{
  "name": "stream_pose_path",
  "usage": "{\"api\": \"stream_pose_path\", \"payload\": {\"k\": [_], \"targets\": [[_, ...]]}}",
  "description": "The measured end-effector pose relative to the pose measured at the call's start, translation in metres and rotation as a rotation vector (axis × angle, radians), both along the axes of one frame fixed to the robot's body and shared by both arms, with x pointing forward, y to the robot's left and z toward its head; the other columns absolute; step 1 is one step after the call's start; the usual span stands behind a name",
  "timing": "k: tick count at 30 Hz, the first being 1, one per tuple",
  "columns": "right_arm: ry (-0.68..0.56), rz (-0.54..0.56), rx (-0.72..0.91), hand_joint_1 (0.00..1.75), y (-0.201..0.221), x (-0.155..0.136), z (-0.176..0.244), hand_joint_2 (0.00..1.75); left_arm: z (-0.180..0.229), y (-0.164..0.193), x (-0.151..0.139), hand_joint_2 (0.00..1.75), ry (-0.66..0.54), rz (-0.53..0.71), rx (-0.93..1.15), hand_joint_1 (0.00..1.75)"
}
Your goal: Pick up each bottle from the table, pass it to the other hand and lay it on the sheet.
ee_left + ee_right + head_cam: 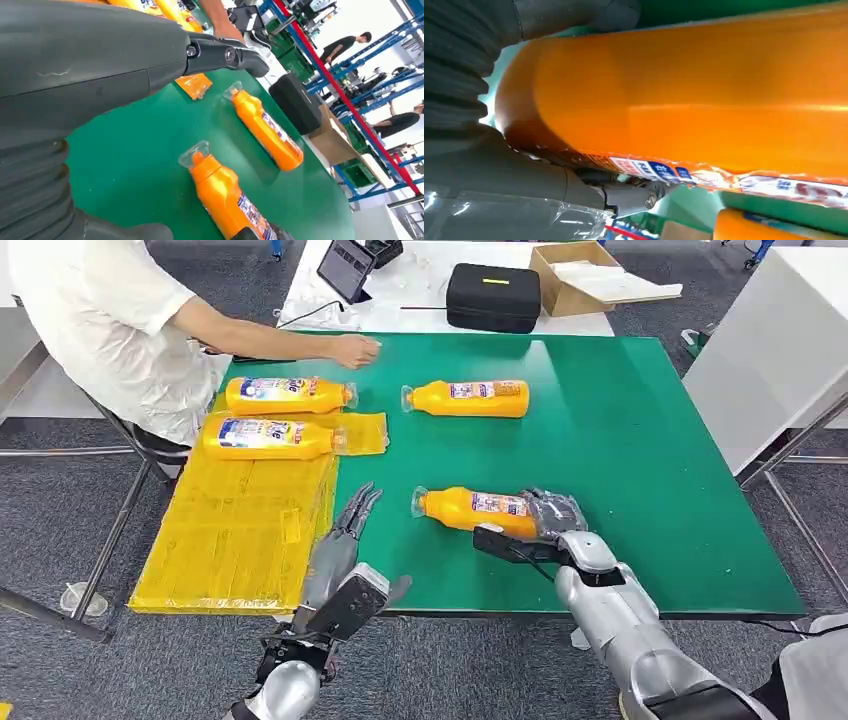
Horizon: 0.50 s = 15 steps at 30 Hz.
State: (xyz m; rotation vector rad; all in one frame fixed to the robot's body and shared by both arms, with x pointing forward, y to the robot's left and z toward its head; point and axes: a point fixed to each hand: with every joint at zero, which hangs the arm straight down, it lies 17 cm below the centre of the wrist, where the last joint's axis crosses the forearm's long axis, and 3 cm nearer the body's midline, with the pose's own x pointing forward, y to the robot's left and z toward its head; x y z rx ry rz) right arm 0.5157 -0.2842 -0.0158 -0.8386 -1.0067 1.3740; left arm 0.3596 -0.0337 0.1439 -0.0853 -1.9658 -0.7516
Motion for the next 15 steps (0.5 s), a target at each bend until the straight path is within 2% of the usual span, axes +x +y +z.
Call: {"api": "stream_pose_path", "payload": {"k": [8, 15], "targets": [[0.037, 0.057, 0.201, 1.75, 0.002, -0.011, -0.004, 1.75, 0.002, 0.001, 0.001, 1.75, -0.014, 0.000, -0.027, 0.00], [-0.054, 0.059, 0.492, 1.75, 0.025, -0.029, 0.008, 1.75, 0.003, 0.005, 0.001, 1.75, 0.011, 0.002, -0.080, 0.00]]}}
